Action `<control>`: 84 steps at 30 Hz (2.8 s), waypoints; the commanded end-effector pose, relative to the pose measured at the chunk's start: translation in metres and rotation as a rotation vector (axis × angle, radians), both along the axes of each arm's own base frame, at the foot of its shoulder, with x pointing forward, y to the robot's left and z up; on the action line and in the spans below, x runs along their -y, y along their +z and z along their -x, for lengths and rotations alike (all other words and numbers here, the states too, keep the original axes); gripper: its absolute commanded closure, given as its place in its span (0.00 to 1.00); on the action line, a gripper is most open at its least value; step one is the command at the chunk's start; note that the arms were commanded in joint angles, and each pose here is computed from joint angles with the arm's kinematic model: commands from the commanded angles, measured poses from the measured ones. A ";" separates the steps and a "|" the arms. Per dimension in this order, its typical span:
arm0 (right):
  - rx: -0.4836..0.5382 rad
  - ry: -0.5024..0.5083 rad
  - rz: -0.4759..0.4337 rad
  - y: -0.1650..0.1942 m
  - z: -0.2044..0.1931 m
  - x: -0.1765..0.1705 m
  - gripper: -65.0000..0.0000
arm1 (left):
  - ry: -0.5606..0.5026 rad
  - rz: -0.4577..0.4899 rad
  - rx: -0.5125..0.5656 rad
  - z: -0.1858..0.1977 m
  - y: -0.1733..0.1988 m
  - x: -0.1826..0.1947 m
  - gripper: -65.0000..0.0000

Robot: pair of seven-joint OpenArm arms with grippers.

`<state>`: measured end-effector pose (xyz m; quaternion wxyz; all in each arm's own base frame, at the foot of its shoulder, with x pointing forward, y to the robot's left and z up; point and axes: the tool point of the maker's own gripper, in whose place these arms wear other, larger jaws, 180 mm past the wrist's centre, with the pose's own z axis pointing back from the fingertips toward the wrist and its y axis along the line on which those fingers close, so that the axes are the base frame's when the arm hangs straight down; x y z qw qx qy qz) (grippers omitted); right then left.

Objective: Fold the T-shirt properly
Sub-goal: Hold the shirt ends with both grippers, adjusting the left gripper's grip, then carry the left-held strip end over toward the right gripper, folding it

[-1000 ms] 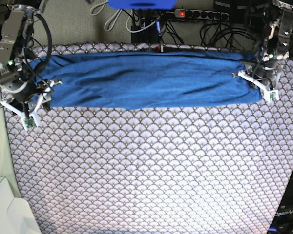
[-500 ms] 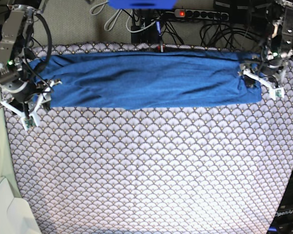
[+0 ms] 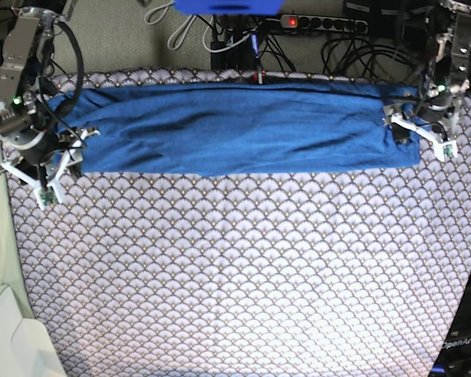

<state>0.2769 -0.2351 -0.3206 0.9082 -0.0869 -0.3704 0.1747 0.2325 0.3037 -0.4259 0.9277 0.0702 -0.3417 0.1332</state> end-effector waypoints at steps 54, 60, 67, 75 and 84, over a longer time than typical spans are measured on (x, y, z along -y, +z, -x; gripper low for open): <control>0.049 0.004 0.011 0.014 -0.008 0.004 0.55 | -0.023 0.066 0.066 -0.020 0.071 0.114 0.99; 0.052 0.006 0.019 0.016 -0.008 0.005 0.55 | -0.190 0.098 0.081 -0.030 0.072 0.190 0.99; 0.058 0.010 0.042 0.020 -0.009 0.011 0.55 | -0.272 0.090 0.117 -0.036 0.083 0.260 0.99; 0.076 0.016 0.091 0.032 -0.017 0.023 0.55 | -0.401 0.066 0.112 -0.041 0.082 0.326 0.99; 0.083 0.020 0.114 0.038 -0.019 0.029 0.55 | -0.478 0.056 0.069 -0.039 0.067 0.364 0.99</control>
